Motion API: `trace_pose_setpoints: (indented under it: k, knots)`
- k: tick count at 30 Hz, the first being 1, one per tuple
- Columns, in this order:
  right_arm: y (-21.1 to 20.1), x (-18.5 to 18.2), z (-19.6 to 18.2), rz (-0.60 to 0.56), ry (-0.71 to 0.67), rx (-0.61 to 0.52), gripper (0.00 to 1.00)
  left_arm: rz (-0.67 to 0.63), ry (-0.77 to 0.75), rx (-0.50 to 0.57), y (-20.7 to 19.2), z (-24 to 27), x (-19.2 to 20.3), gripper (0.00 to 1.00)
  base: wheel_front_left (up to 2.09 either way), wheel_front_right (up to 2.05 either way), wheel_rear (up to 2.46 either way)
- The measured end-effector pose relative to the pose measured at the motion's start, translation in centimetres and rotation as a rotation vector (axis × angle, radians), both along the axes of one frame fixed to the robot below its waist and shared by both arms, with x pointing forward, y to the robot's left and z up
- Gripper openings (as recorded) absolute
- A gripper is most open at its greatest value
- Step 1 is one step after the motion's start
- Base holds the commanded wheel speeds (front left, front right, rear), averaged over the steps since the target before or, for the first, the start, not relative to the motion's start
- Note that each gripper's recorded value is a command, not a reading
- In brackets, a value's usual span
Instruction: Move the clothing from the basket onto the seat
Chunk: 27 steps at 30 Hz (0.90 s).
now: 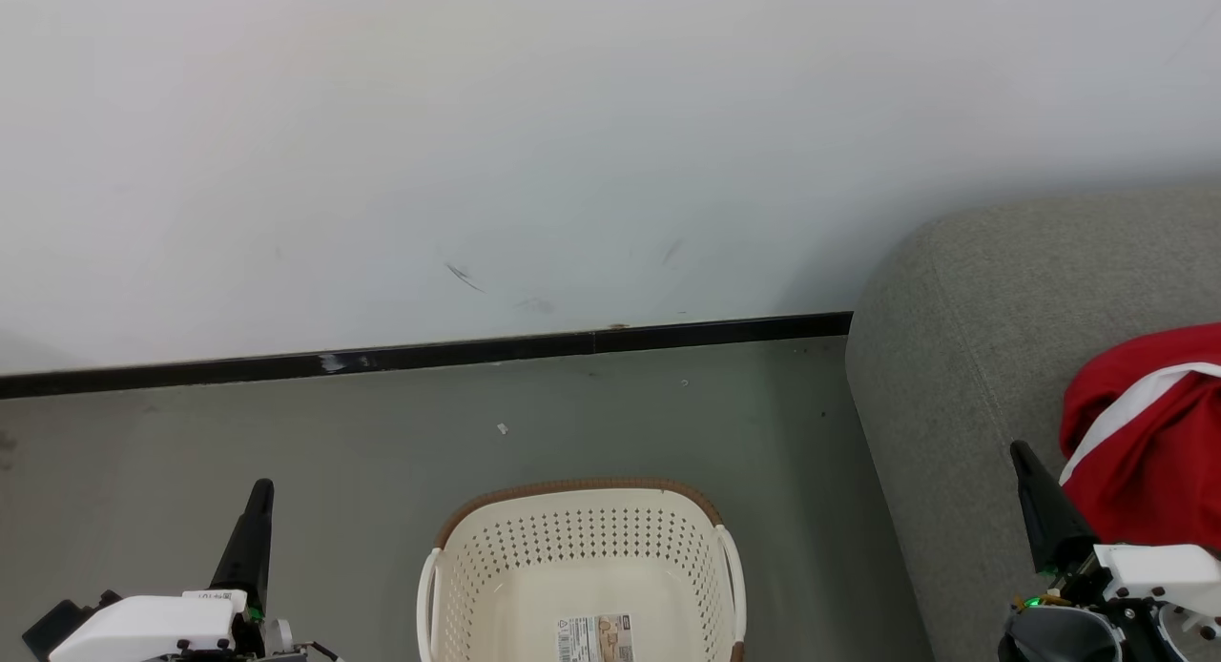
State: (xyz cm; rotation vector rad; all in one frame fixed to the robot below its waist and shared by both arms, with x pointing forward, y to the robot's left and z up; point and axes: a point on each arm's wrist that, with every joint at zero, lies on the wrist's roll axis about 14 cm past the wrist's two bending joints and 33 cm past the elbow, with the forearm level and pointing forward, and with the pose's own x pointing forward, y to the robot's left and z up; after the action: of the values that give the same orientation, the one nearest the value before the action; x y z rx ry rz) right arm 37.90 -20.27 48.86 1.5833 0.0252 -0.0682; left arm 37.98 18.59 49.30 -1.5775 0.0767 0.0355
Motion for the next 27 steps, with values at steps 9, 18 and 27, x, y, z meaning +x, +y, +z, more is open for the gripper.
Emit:
trace_pose_setpoints:
  k: [9, 18, 27]
  knots:
    - [0.00, -0.01, -0.03, 0.000, 0.001, 0.000, 0.00, 0.000, 0.001, 0.000, 0.01, -0.04, -0.01, 0.00, 0.00, 0.00, 0.00]
    - [-0.01, -0.02, -0.05, 0.000, 0.002, 0.000, 0.00, 0.001, 0.000, 0.000, 0.01, -0.06, -0.01, 0.00, 0.00, 0.00, 0.00]
    - [-0.02, -0.02, -0.06, 0.000, 0.002, -0.001, 0.00, 0.001, 0.002, 0.000, 0.02, -0.11, -0.02, 0.00, 0.00, 0.00, 0.00]
